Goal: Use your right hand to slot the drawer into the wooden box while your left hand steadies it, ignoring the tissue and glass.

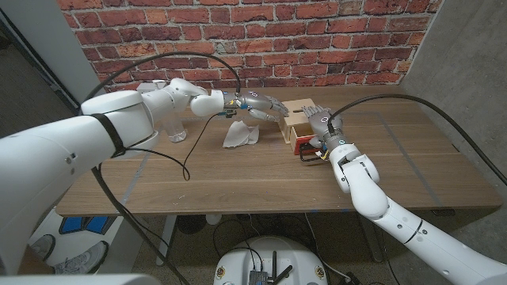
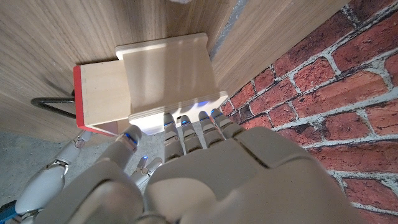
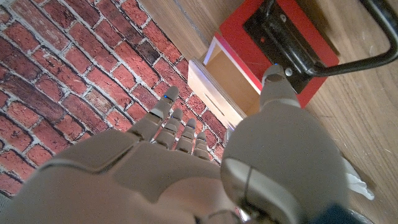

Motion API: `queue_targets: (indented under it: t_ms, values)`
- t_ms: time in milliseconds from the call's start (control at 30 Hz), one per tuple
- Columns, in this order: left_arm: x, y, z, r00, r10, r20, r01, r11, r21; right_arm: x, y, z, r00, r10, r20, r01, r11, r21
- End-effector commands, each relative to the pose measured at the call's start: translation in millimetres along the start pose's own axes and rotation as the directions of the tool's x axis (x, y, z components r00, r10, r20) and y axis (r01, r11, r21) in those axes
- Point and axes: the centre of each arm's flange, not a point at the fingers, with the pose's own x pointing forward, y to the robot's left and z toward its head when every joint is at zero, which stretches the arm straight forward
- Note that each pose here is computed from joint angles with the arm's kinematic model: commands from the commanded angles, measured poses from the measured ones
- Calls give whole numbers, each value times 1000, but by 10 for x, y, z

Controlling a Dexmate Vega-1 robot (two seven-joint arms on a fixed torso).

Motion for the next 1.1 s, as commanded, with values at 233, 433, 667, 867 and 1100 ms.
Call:
queue_targets:
  t_ms: [233,433,667,867,1100]
  values:
    - [9,-17,-13,1000,-5,-11,5,1000,-9,71,47,-2,1000,-15,0,15,1000,-15]
    - [4,-18,-23,1000,-7,-15,7,1000,-9,91,56,-12,1000,-27,-6,27,1000,-14]
    - [4,-16,-30,1000,-8,-19,7,1000,-9,108,58,-23,999,-45,-5,45,999,-16]
    - [-1,-17,-24,1000,-8,-15,8,1000,-11,118,62,-29,999,-52,-7,52,999,-15]
    - [-8,-24,-21,1000,-8,-14,8,1000,-18,139,60,-38,998,-56,-3,56,998,-13]
